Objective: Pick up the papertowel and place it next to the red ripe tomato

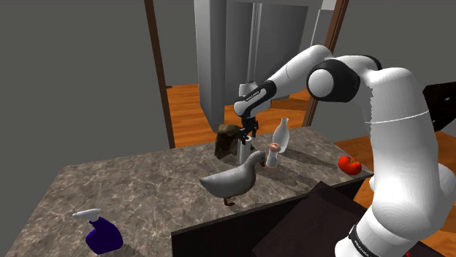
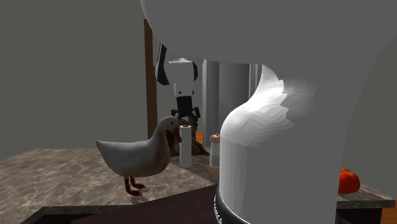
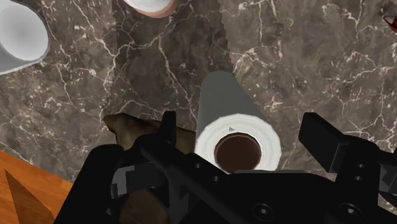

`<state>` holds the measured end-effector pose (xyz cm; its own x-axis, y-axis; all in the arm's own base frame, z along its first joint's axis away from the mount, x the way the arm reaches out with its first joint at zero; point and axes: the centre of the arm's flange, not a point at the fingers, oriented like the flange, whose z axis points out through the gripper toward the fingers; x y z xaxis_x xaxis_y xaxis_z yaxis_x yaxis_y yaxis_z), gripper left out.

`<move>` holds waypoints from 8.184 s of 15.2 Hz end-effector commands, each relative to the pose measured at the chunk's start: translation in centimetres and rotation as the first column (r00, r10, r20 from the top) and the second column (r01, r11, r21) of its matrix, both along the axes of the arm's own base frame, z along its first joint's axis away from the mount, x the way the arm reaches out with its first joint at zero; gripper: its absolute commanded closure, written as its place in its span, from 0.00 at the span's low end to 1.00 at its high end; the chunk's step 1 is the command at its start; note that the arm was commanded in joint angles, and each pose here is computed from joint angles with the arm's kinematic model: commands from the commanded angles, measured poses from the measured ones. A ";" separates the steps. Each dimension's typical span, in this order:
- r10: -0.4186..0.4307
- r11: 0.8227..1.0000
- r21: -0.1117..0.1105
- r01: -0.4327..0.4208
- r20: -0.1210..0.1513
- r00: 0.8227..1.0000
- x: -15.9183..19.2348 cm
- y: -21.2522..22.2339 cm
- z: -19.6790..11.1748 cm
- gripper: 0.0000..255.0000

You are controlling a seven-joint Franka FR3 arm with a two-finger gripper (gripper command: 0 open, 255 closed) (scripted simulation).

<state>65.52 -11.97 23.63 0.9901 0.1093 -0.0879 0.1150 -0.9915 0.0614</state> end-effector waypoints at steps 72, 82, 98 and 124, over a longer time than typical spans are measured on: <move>0.000 1.000 0.000 0.000 0.000 1.000 -0.2 -0.2 26.5 1.00; 0.000 1.000 0.000 0.000 0.000 1.000 -9.2 -7.9 26.9 1.00; 0.000 1.000 0.000 0.000 0.000 1.000 -25.2 -21.7 27.0 1.00; 0.000 1.000 0.000 0.000 0.000 1.000 -39.2 -33.8 20.7 1.00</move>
